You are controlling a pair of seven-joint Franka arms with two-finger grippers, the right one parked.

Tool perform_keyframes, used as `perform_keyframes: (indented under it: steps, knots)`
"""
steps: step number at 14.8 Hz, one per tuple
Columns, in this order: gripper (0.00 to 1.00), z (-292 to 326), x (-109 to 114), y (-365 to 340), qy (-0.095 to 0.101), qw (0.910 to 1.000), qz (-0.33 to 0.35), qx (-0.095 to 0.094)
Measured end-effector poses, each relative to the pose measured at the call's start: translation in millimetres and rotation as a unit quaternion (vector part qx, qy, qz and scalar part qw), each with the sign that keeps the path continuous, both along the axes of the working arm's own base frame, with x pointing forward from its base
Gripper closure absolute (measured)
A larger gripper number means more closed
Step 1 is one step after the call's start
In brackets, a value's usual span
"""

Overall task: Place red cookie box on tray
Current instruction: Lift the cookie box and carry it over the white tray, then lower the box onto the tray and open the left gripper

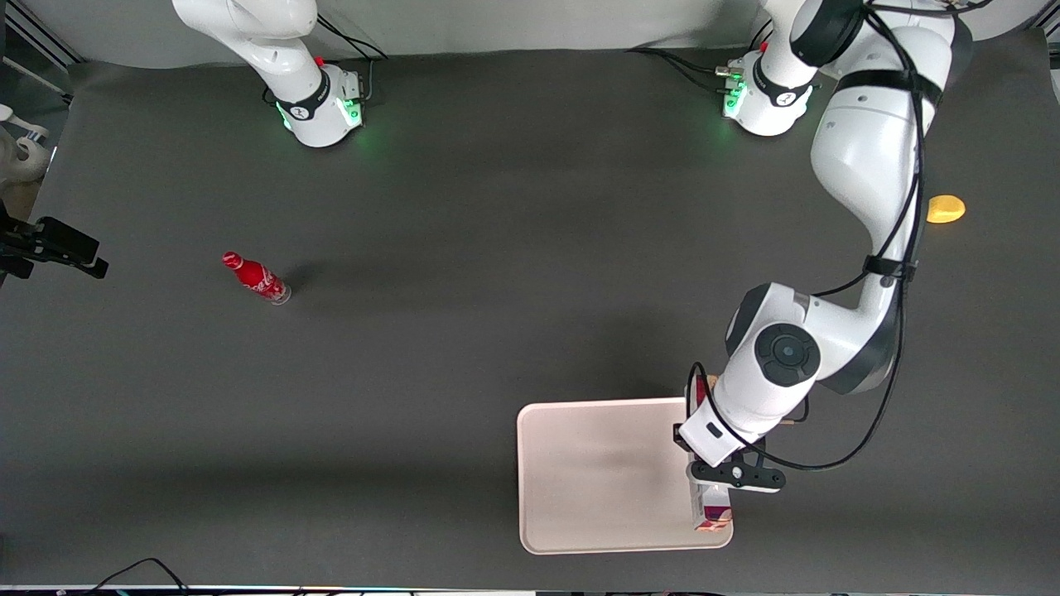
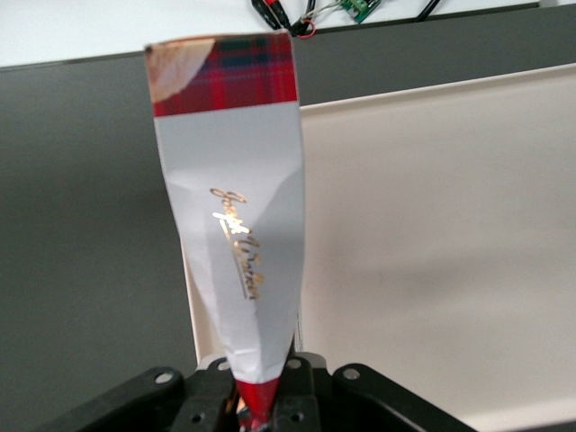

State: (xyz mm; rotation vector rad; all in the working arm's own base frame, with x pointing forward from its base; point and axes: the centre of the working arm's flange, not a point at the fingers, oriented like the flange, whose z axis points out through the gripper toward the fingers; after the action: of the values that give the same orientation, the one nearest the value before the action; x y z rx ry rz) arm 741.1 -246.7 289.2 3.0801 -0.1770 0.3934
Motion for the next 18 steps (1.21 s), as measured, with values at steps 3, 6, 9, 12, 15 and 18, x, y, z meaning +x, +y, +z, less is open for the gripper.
perform_keyframes:
  steps: [3,6,9,12,15,18]
  knots:
    - [0.89,-38,4,3,-0.007,1.0,-0.001,-0.004]
    - [0.89,-61,9,12,-0.018,0.9998,0.002,-0.003]
    - [0.89,-73,12,19,-0.025,0.9994,0.02,-0.008]
    - [0.88,-76,11,17,-0.026,0.9992,0.029,-0.011]
    - [0.6,-80,12,13,-0.039,0.9988,0.026,-0.018]
    - [0.29,-81,12,13,-0.045,0.9986,0.023,-0.016]
